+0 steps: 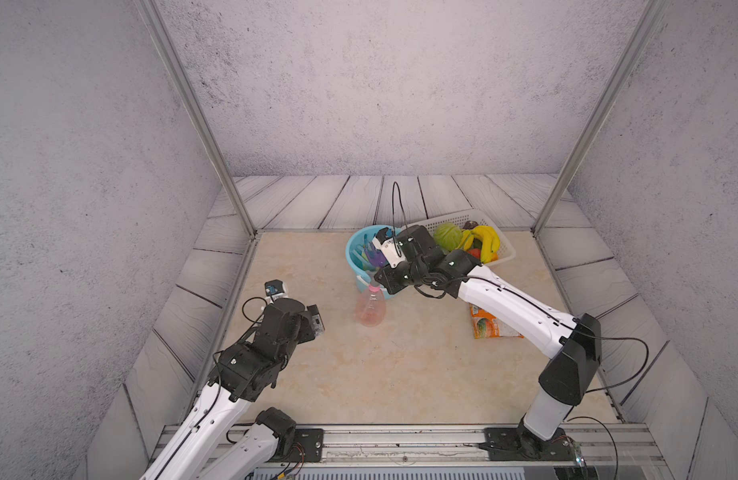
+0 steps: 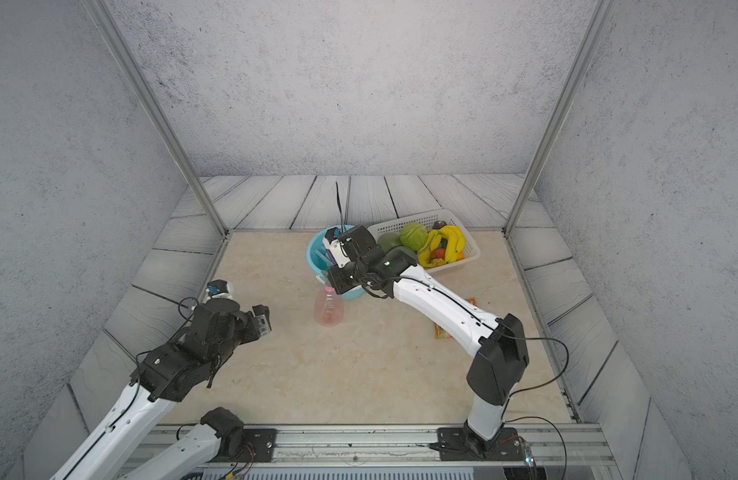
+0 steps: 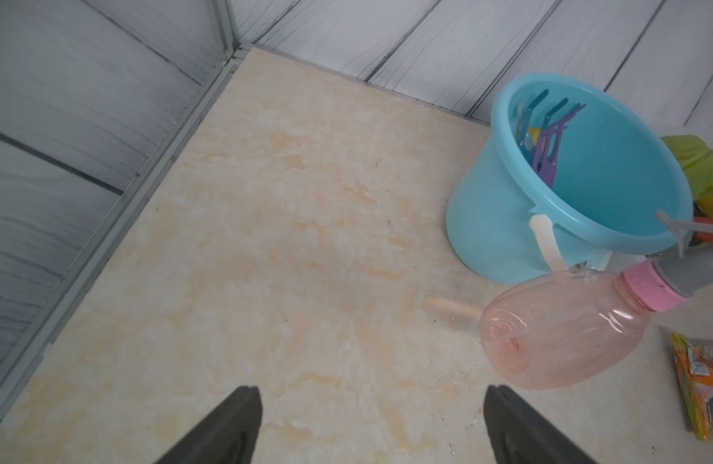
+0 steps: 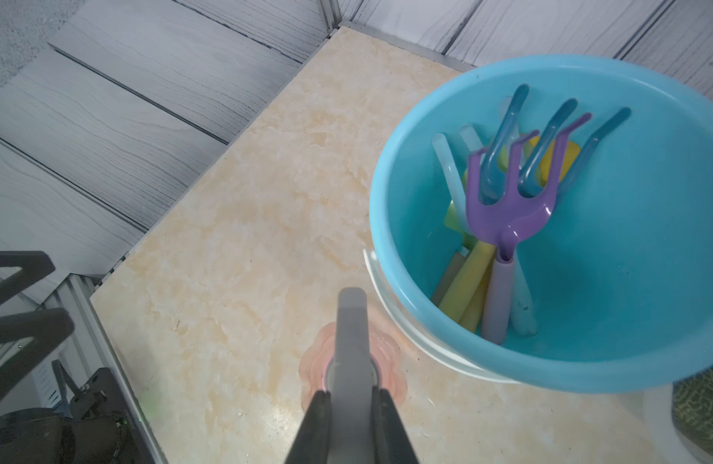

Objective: Organize the gardening tools
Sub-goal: Pick up the gardening tool from the center of the board, then place the gardening tool at the center of the board.

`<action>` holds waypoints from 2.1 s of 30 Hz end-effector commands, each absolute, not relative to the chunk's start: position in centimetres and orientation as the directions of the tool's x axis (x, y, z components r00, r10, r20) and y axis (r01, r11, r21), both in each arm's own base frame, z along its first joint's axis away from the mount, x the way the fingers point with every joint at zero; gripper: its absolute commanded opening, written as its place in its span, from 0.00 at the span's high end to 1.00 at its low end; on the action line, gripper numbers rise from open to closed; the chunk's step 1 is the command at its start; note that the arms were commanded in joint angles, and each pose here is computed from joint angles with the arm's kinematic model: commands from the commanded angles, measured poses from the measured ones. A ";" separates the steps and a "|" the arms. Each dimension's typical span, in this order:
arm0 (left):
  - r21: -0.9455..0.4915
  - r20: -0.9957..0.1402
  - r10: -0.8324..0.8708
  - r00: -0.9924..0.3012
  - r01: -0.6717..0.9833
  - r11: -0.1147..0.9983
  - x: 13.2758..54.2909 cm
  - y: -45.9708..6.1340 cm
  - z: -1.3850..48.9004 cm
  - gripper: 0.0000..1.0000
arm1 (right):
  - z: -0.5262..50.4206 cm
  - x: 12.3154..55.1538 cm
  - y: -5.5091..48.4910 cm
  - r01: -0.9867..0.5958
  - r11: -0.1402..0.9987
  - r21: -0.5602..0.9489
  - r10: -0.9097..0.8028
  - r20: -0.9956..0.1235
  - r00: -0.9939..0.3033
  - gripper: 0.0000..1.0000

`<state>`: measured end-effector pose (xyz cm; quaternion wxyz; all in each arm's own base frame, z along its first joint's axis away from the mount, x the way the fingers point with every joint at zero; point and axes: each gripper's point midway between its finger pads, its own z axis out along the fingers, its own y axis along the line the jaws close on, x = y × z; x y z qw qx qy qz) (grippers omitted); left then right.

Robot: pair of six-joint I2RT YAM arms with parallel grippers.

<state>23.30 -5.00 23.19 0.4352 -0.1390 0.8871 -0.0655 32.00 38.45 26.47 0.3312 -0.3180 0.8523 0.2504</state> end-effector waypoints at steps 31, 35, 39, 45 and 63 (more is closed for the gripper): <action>-0.401 -0.577 -0.519 -0.630 -0.335 0.853 23.3 -3.2 21.5 0.00 | 21.7 35.8 48.3 -0.783 0.619 0.050 -0.464 -0.782 -0.417 1.00; -0.406 -0.572 -0.521 -0.633 -0.333 0.851 23.4 -3.3 21.5 0.01 | 21.4 35.9 48.5 -0.781 0.622 0.053 -0.455 -0.787 -0.416 1.00; -0.405 -0.578 -0.518 -0.631 -0.329 0.853 23.4 -3.2 21.7 0.01 | 21.1 36.1 48.8 -0.780 0.624 0.059 -0.449 -0.789 -0.419 1.00; -0.404 -0.575 -0.517 -0.634 -0.329 0.853 23.4 -3.1 21.7 0.01 | 20.0 36.3 49.1 -0.778 0.625 0.060 -0.457 -0.780 -0.427 1.00; -0.419 -0.560 -0.528 -0.638 -0.331 0.845 23.7 -3.3 21.3 0.01 | 18.1 36.5 49.3 -0.776 0.630 0.046 -0.481 -0.761 -0.436 1.00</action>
